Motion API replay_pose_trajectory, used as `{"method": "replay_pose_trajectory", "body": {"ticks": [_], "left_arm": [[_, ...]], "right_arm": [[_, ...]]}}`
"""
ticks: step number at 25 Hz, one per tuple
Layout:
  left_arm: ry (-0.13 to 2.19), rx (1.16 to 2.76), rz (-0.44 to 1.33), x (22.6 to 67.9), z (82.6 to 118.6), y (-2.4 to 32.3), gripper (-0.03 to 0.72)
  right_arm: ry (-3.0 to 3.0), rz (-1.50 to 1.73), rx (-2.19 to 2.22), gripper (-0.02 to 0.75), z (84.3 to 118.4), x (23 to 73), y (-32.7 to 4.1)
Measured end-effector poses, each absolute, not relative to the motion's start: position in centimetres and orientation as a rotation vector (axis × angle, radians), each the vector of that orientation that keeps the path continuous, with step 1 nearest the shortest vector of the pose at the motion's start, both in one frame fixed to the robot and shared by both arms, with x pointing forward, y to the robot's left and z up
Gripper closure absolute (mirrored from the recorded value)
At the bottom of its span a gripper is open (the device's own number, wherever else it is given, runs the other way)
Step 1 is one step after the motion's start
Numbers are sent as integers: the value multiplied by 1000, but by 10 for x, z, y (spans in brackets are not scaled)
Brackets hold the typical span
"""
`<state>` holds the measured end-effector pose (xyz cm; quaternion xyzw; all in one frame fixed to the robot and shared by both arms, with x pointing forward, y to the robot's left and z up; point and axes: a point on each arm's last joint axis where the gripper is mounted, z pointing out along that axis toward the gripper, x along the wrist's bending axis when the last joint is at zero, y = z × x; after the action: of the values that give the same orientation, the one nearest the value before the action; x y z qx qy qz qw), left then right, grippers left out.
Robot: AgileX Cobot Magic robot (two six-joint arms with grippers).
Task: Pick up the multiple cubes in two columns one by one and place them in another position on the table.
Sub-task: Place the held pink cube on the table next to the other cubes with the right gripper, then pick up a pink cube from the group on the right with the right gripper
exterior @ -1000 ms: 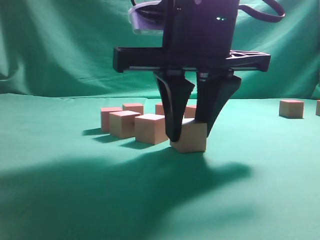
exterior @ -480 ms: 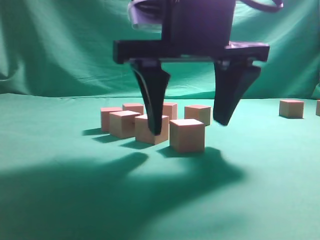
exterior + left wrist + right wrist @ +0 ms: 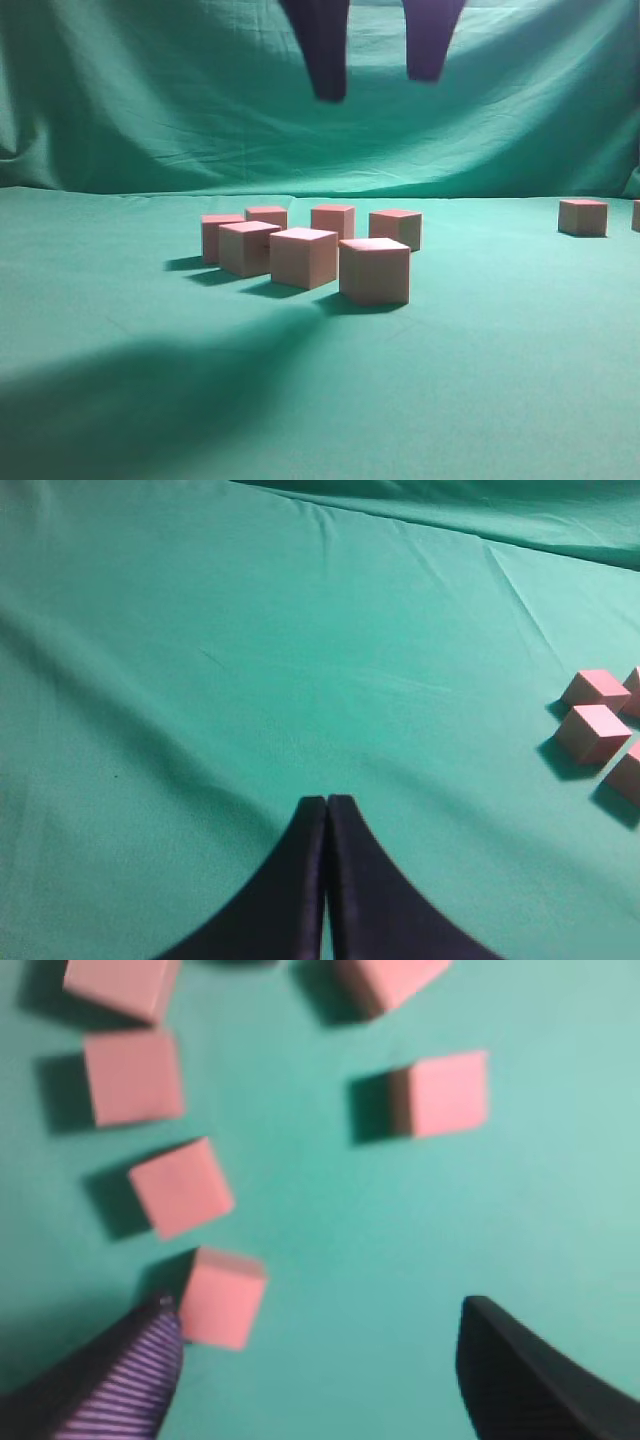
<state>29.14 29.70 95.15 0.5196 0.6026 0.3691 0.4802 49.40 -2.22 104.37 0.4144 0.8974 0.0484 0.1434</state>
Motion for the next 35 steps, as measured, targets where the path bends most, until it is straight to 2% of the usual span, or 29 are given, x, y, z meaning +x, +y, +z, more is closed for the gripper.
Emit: {"method": "replay_pose_trajectory", "body": {"ticks": [7,10,14,19,24,30,35], "left_arm": [[1470,1268,901,291,952,297,688],[1470,1268,901,291,952,297,688],[1470,1268,901,291,952,297,688],[1470,1268,901,291,952,297,688],[1470,1268,901,291,952,297,688],[1470,1268,901,291,952,297,688],[1470,1268,901,291,952,297,688]], "right_arm": [[2344,199,1078,197,1101,504,-58],[2241,214,1156,197,1121,516,-90],[2097,165,1366,197,1127,546,-145],[1999,15,1677,197,1094,567,-221],[1972,120,1967,197,1039,570,-278],[1971,320,2069,197,1004,583,-309],[2050,369,2034,197,969,601,-311]]}}
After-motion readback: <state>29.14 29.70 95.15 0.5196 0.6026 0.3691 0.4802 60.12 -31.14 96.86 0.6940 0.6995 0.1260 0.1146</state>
